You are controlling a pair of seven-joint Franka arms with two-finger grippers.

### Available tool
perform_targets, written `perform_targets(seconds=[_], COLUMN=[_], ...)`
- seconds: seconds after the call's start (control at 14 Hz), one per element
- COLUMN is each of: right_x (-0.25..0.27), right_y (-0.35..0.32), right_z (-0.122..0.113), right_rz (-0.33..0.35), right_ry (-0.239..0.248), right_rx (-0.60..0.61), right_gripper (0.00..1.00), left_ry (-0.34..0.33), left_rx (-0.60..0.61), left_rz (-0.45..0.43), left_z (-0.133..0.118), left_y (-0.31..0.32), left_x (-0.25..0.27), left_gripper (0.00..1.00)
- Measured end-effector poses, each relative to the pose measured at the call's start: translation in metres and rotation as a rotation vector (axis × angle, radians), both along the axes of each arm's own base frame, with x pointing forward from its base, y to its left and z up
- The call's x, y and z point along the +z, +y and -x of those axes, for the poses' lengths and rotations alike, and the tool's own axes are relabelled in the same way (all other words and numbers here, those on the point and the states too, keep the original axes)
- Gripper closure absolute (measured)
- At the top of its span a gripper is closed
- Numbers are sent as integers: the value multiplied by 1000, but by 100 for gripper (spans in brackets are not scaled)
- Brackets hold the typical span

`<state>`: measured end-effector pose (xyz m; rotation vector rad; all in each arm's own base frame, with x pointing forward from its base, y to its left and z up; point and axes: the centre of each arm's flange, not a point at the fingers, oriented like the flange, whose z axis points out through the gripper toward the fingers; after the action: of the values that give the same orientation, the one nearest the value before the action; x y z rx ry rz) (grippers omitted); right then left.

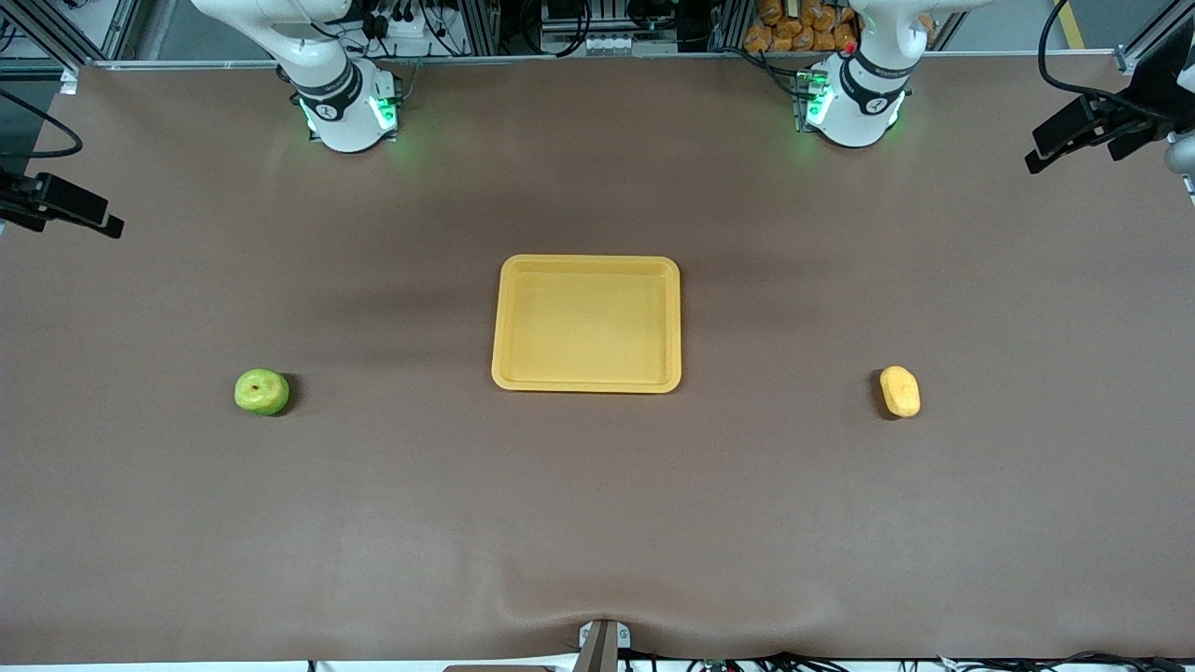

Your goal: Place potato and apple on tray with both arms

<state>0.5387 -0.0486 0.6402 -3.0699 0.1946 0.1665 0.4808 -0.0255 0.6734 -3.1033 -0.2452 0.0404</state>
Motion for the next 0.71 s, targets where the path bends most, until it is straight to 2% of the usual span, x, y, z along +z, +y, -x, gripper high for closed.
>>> perform_targets(seconds=[0.71], right_x=[0], right_y=[0], right_z=[0], right_rz=[0], right_ry=[0], right_rx=[0], right_gripper=[0], left_ry=[10], left_rx=[-1], left_rz=[0], left_z=[-2], left_y=[-1], left_x=[-4], left_gripper=[0])
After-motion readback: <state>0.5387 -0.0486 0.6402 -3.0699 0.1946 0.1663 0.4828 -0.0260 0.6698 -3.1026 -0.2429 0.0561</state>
